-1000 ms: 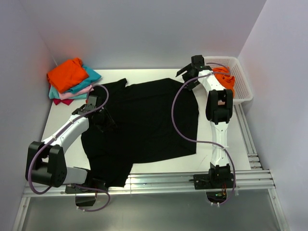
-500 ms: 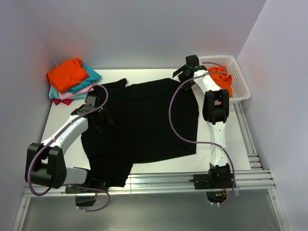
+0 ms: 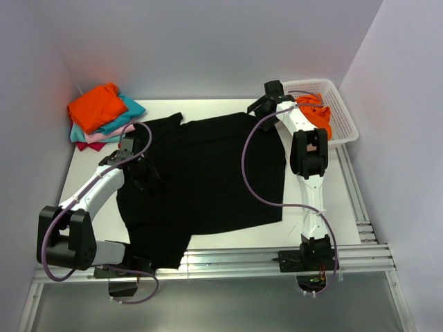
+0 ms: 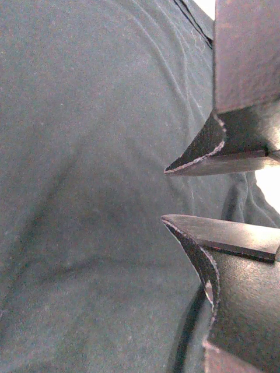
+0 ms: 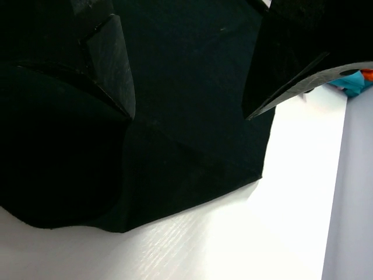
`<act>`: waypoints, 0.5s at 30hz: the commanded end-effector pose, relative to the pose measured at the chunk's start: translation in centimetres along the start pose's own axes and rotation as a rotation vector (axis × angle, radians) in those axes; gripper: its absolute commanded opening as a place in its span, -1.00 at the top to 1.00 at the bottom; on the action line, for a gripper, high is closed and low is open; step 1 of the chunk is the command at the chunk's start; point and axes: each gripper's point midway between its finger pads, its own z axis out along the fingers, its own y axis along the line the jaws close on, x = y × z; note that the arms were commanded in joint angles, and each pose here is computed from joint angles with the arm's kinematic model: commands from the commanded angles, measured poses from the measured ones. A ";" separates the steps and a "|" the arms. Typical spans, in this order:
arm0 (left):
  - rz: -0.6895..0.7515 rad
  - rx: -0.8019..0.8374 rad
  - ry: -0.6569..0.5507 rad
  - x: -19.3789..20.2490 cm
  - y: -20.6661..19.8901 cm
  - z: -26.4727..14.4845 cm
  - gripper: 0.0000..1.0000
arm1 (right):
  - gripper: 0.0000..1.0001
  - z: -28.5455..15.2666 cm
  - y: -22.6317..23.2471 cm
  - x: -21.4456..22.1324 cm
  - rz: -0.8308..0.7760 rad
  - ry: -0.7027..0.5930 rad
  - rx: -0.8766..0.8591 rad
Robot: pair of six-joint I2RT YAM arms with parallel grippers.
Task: Fold and stack the t-shirts
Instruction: Flatten out the tshirt
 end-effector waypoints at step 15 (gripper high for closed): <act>-0.002 0.006 0.003 -0.2 0.6 0.1 0.24 | -0.34 0.9 -1.0 -0.1 -0.027 -0.034 0.059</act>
